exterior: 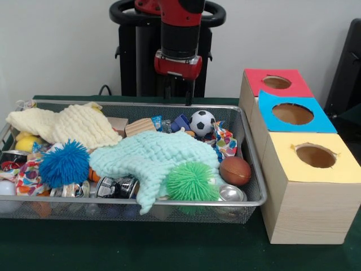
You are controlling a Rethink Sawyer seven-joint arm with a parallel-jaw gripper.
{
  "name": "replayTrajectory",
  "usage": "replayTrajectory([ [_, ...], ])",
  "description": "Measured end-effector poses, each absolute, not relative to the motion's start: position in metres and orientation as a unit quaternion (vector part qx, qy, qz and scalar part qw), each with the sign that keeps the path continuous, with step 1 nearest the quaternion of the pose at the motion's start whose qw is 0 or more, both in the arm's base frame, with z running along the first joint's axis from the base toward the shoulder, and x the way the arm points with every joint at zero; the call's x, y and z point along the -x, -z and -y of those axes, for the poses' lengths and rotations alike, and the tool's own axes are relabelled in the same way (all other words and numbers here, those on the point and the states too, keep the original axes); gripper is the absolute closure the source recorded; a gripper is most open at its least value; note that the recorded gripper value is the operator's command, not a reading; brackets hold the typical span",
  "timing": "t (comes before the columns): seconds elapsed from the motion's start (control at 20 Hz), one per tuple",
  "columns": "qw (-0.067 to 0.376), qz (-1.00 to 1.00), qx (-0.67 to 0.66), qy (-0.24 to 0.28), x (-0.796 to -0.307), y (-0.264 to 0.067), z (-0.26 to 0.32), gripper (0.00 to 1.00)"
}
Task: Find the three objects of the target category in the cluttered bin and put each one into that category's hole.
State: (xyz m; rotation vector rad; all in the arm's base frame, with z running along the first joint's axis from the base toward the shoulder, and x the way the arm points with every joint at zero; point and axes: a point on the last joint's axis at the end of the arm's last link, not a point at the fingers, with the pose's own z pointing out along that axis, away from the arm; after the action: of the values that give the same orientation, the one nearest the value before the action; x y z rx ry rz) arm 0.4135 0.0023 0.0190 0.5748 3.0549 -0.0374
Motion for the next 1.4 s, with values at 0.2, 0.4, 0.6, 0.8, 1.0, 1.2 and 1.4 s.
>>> replayTrajectory([
  [0.2,0.000,-0.979,-0.203,0.009,-0.416,-0.019,0.000,0.00],
  [0.4,-0.015,-0.976,-0.218,0.005,-0.419,-0.019,0.001,0.00],
  [0.6,-0.033,-0.970,-0.239,0.000,-0.423,-0.018,0.004,0.00],
  [0.8,-0.044,-0.966,-0.253,-0.005,-0.424,-0.018,0.007,0.00],
  [1.0,-0.049,-0.964,-0.262,-0.008,-0.425,-0.017,0.008,0.00],
  [1.2,-0.056,-0.961,-0.271,-0.010,-0.426,-0.017,0.008,0.00],
  [1.4,-0.068,-0.955,-0.289,-0.010,-0.427,-0.018,0.009,0.00],
])
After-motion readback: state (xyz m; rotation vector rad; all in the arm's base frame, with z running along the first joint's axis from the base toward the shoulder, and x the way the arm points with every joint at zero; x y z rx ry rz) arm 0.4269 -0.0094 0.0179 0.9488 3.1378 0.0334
